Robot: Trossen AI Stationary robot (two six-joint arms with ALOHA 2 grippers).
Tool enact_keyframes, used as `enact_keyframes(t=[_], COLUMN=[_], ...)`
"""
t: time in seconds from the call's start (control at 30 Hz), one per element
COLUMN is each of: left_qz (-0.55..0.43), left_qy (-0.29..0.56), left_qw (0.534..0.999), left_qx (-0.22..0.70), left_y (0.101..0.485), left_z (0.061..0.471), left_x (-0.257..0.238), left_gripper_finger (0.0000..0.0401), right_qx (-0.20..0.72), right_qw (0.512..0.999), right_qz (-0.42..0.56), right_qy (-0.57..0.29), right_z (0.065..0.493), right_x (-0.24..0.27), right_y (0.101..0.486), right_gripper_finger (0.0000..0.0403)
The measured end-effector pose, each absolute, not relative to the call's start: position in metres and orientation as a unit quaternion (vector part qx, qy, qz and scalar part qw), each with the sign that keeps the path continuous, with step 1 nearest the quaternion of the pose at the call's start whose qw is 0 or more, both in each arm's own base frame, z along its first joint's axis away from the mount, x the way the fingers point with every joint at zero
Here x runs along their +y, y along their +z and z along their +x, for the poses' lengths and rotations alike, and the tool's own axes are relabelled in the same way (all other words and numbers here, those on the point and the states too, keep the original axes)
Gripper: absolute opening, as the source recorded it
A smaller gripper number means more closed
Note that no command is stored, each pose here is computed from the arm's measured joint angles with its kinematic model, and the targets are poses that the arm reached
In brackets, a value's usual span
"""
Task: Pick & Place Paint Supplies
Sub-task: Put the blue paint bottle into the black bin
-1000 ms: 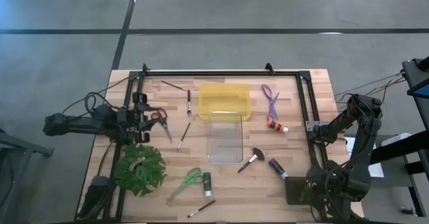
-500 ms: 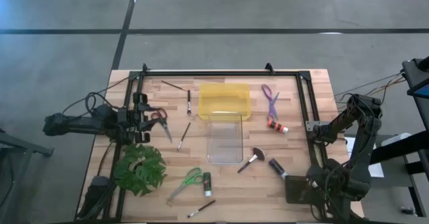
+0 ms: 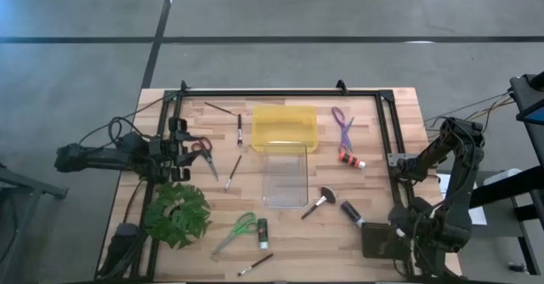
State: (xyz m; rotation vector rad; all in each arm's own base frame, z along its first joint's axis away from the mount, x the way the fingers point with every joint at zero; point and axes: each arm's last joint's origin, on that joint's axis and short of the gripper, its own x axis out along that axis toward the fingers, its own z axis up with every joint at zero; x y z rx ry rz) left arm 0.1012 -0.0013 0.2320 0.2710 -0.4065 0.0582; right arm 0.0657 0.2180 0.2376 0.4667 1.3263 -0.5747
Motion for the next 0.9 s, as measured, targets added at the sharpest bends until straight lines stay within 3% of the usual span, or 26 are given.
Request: enact_keyframes(t=[0.23,0.37,0.67,0.9], left_qz=[0.135,0.135,0.134,0.135], left_qy=[0.029,0.029,0.035,0.035], left_qw=[0.97,0.97,0.972,0.973], left_qx=[-0.2,-0.199,-0.191,-0.187], left_y=[0.232,0.232,0.23,0.23], left_z=[0.101,0.101,0.102,0.102], left_x=[-0.001,-0.001,-0.001,-0.001], left_gripper_finger=[0.0165,0.0165,0.0165,0.0165], right_qx=[0.506,0.472,0.528,0.581], right_qw=[0.799,0.817,0.8,0.766], right_qz=[0.193,0.192,0.149,0.151], right_qy=[-0.262,-0.271,-0.242,-0.228], right_z=[0.075,0.094,0.153,0.169], right_x=[0.209,0.199,0.173,0.158], right_y=[0.243,0.247,0.246,0.243], right_gripper_finger=[0.0292,0.0292,0.0292,0.0292])
